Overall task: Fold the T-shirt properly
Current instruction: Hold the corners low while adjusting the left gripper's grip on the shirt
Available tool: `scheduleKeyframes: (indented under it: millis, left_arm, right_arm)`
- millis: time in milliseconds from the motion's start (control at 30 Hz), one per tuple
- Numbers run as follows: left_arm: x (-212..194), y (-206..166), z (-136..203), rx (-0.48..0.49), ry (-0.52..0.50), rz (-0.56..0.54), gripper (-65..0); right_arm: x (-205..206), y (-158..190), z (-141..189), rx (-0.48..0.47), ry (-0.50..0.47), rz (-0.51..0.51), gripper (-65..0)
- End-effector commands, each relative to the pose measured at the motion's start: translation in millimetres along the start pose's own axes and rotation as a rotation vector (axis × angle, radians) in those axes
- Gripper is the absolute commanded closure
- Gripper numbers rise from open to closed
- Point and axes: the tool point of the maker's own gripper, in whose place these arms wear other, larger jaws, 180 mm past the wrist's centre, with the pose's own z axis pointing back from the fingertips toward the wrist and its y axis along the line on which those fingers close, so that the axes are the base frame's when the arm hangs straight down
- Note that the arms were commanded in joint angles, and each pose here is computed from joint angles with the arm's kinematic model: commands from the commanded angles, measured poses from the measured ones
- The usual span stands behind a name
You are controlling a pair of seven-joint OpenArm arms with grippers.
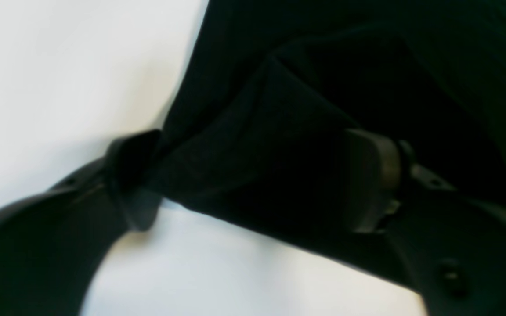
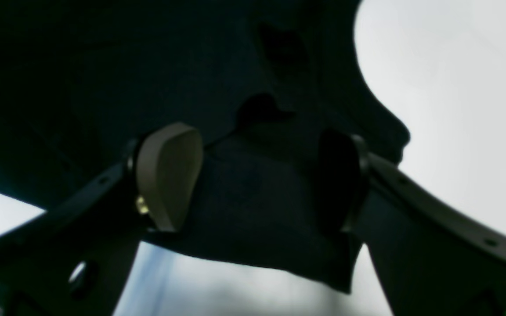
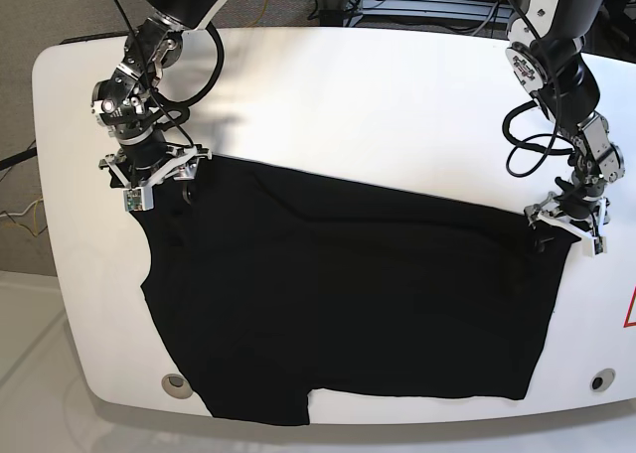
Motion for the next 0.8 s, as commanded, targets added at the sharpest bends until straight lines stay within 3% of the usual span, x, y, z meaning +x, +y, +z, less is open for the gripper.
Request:
scheduleKeyframes:
  millis: [0,67,167,500,767]
  left_arm:
    - [10,-3,0,-0.027,-0.009,-0.018,-31.9]
    - [10,-2,0,-0.028,-0.01,-0.017,-18.9]
    - [10,-3,0,-0.034,-0.006,-0.023,-5.1]
    - [10,-3,1,-0.036,-0.007,-0.026,-6.1]
    - [10,-3,1,-0.035,-0.006,-0.027,-6.1]
  right_arm:
    - [21,-2,2,-0.003,-0.068,0.007,-43.5]
    - [21,-2,2,-0.003,-0.068,0.007,-43.5]
    - [21,-2,2,-0.003,-0.068,0.007,-43.5]
    - [34,-8,9,-0.028,-0.104,0.023,-43.5]
    - [48,-29,25,-0.108,-0.148,0.017,-43.5]
